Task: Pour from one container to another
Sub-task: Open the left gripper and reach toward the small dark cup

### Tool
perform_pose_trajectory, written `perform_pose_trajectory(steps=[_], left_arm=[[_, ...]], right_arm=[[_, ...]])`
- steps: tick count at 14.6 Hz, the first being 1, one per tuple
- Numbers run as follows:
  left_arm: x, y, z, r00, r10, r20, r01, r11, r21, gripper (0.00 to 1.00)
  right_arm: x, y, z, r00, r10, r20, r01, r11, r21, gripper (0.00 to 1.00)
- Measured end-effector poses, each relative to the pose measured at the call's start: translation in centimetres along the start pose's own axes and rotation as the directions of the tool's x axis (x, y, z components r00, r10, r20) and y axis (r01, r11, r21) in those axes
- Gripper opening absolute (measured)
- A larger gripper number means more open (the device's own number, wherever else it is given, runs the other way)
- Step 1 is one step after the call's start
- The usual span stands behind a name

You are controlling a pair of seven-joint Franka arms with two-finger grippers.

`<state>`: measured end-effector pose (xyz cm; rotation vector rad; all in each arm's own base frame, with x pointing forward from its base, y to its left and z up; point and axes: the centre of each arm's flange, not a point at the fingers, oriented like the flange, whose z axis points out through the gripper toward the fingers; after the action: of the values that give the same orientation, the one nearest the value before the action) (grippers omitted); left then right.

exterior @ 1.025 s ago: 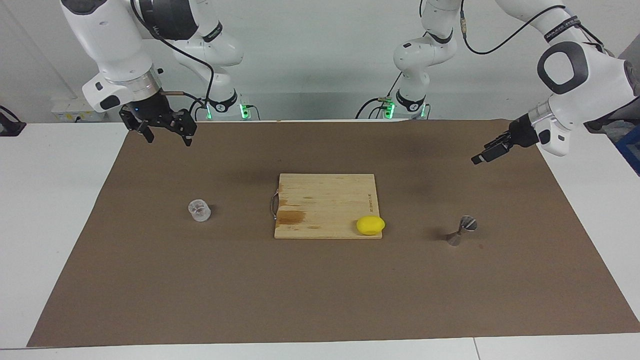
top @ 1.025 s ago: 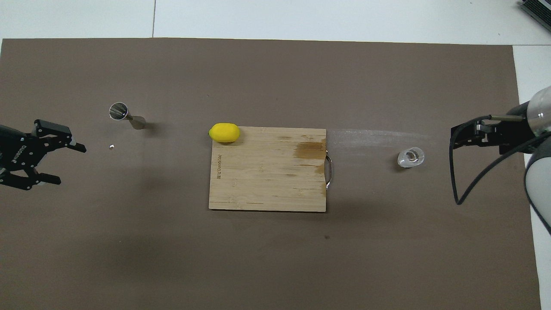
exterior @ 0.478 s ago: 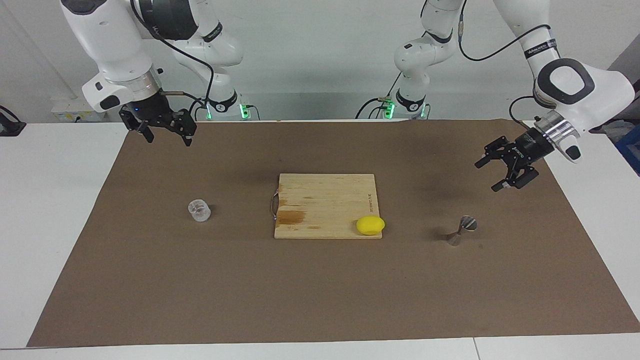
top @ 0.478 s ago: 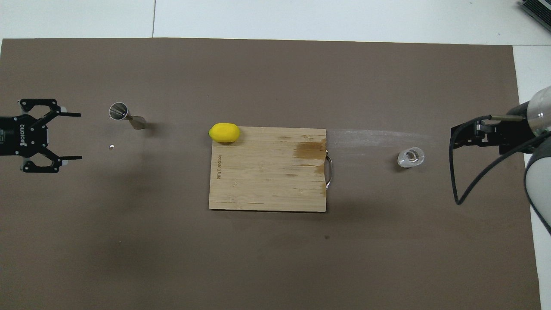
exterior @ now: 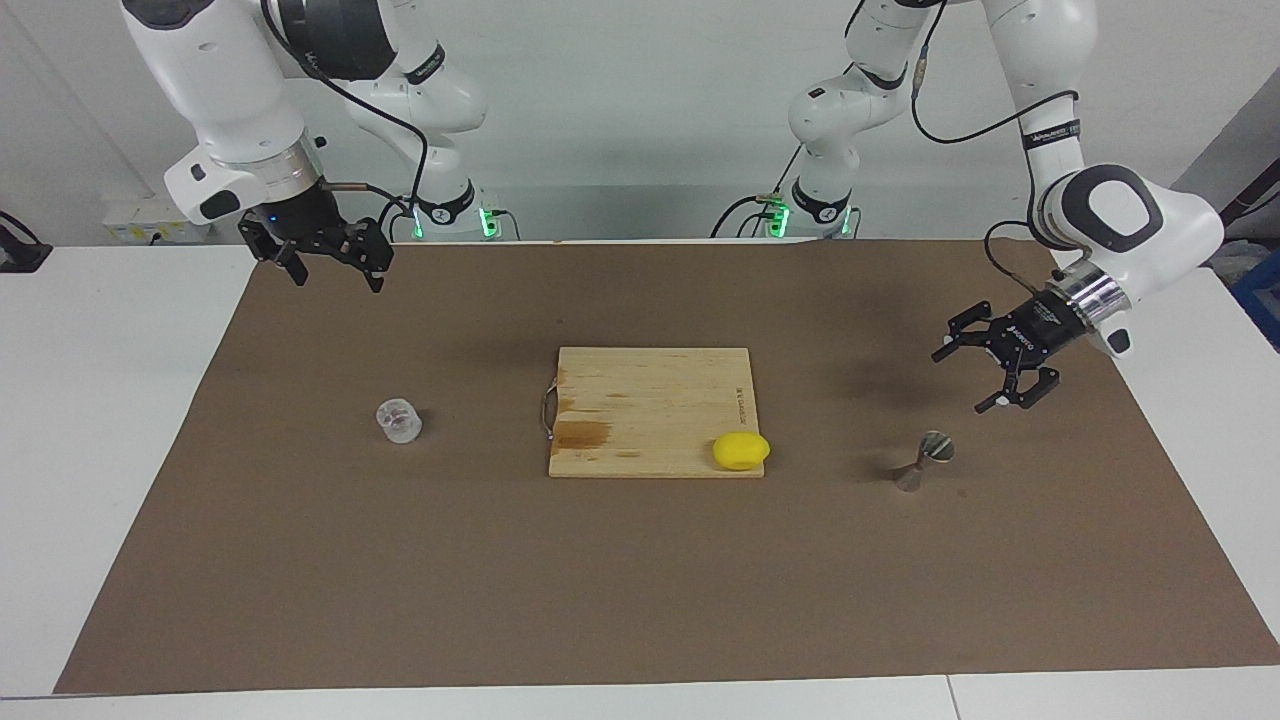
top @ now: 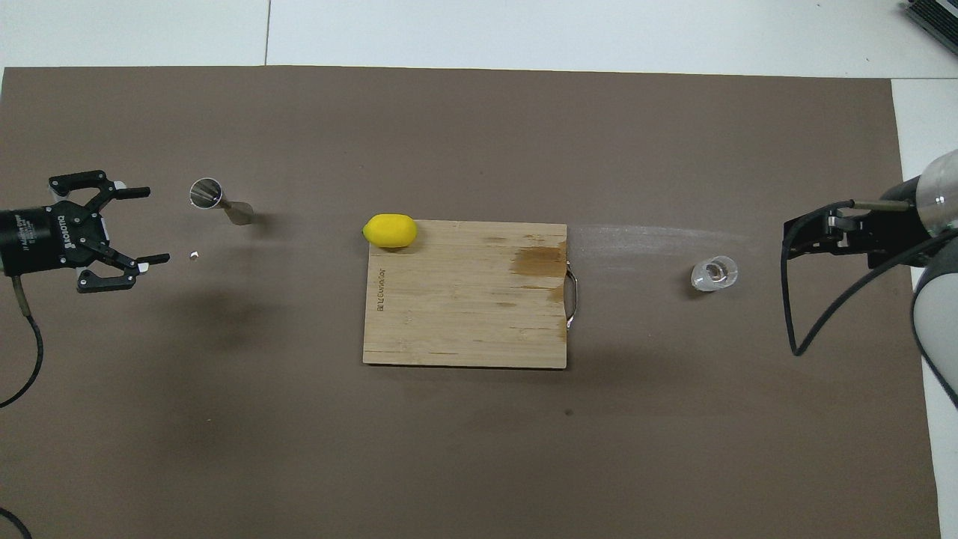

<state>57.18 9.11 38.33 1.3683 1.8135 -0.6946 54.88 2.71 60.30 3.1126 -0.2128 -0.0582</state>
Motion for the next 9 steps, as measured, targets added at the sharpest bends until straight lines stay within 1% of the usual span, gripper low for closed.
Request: perform_pose_trajectory(steps=[2,5,9], left_arm=[[1.5,0.3,0.7,0.998,-0.048,0.044,0.049,0.999,-0.006,1.0],[2.7,0.7,1.4,0.994,-0.084,0.071,0.085,0.996,-0.015,1.0],[4.0,1.9,2.0,0.983,-0.137,0.122,0.147,0.986,-0.078,1.0]], right_arm=[[0.0,0.0,0.0,1.0,0.0,0.0,0.0,1.0,0.0,1.0],[0.0,0.0,0.0,1.0,0.0,0.0,0.0,1.0,0.0,1.0],[0.0,0.0,0.0,1.0,0.0,0.0,0.0,1.0,0.0,1.0]])
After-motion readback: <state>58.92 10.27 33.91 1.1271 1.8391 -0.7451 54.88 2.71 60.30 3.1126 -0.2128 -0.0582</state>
